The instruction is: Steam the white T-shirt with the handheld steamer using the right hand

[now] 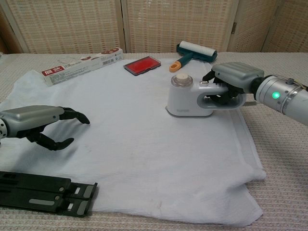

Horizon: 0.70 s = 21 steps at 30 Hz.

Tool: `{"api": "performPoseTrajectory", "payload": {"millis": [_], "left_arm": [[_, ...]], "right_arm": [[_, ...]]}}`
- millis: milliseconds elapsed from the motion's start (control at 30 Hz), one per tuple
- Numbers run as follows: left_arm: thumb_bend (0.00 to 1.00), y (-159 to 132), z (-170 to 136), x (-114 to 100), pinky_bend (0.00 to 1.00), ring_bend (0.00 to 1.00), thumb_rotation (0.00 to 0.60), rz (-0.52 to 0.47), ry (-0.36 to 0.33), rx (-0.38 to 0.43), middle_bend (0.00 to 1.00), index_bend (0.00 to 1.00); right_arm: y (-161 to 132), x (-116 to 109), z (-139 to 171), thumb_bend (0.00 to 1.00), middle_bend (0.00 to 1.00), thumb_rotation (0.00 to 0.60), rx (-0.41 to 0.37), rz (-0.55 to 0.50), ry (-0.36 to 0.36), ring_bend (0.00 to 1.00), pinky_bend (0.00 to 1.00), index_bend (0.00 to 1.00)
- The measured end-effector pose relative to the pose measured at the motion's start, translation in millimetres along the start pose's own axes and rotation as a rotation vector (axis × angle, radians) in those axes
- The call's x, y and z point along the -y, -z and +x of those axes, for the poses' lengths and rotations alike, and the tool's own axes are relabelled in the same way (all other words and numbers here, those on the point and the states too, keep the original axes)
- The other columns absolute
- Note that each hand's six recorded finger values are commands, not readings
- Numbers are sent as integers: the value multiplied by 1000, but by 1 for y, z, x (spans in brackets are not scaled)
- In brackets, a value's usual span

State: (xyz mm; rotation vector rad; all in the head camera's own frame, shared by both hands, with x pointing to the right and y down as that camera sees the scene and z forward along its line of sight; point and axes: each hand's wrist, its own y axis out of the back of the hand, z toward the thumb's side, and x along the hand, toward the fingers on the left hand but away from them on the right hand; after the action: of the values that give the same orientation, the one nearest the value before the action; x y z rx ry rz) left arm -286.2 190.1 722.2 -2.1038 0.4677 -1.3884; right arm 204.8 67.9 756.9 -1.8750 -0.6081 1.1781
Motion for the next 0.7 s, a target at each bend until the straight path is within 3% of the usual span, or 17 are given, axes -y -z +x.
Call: {"api": "performPoseTrajectory", "payload": {"millis": [367, 700], "left_arm": [[530, -3, -3, -4, 9, 71, 385, 13, -13, 1, 176, 187], [531, -3, -4, -5, 8, 70, 383, 17, -12, -11, 176, 190]], "right_arm": [[-30, -8, 10, 596, 822, 600, -97, -93, 33, 815, 971, 767], [-72, 7, 23, 596, 821, 600, -214, -158, -27, 815, 971, 767]]}}
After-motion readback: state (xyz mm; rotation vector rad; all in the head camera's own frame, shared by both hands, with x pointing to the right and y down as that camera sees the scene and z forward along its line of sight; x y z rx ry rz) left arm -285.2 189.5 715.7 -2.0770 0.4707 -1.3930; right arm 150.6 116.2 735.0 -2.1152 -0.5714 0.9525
